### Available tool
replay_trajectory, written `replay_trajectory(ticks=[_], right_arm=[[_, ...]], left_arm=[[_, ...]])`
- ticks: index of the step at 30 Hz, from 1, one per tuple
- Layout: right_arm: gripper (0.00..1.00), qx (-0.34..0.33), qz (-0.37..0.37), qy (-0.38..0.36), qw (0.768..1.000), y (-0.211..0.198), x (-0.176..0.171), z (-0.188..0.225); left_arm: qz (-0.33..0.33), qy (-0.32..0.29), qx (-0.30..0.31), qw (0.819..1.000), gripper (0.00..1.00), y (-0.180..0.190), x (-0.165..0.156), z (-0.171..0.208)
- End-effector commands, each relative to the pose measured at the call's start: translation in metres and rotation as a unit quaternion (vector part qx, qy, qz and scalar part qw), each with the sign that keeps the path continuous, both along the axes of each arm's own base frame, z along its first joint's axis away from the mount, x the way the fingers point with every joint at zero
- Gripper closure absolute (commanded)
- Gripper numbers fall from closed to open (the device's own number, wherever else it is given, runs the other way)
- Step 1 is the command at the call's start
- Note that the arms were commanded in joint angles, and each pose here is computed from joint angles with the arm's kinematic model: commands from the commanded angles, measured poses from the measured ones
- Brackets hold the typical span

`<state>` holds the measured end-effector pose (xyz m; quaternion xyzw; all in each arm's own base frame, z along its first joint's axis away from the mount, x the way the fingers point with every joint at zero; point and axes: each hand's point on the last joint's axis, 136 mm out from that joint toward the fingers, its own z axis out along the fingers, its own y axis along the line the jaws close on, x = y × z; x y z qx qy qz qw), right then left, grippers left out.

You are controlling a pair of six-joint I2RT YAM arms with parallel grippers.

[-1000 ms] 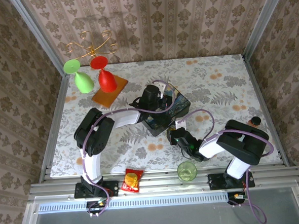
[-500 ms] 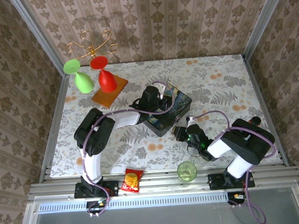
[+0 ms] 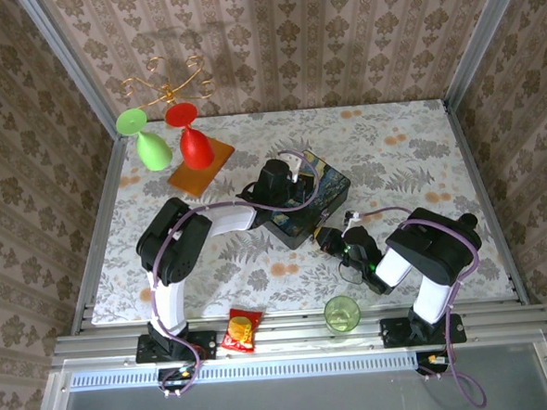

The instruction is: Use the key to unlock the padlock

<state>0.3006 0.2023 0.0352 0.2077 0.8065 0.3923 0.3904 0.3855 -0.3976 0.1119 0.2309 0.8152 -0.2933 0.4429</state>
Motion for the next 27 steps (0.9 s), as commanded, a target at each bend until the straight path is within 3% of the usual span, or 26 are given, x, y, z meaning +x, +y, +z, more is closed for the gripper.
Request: replay_trajectory(ticks=[1,4,12,18,23,27], right_arm=[[1.00,0.066,-0.017,-0.039,0.997,0.002,0.009,0.036],[1.00,0.068,0.011,-0.052,0.996,0.013,0.005,0.051],[1.00,0.099,-0.063,-0.010,0.993,-0.008,0.015,0.027],[1.00,0.086,-0.059,-0.066,0.992,-0.010,0.021,0.059],[1.00,0.095,-0.113,-0.064,0.987,-0.044,0.022,0.061],[1.00,0.098,-0.109,-0.076,0.986,-0.047,0.028,0.072]], left_arm=[[-0.004,0.165,0.129,0.978,0.74,0.041,-0.053,-0.123],[-0.004,0.164,0.129,0.978,0.75,0.042,-0.054,-0.123],[-0.001,0.166,0.128,0.978,0.76,0.044,-0.055,-0.128],[0.000,0.163,0.136,0.977,0.78,0.049,-0.057,-0.131],[0.004,0.163,0.132,0.978,0.79,0.051,-0.055,-0.133],[0.005,0.161,0.131,0.978,0.79,0.052,-0.055,-0.132]])
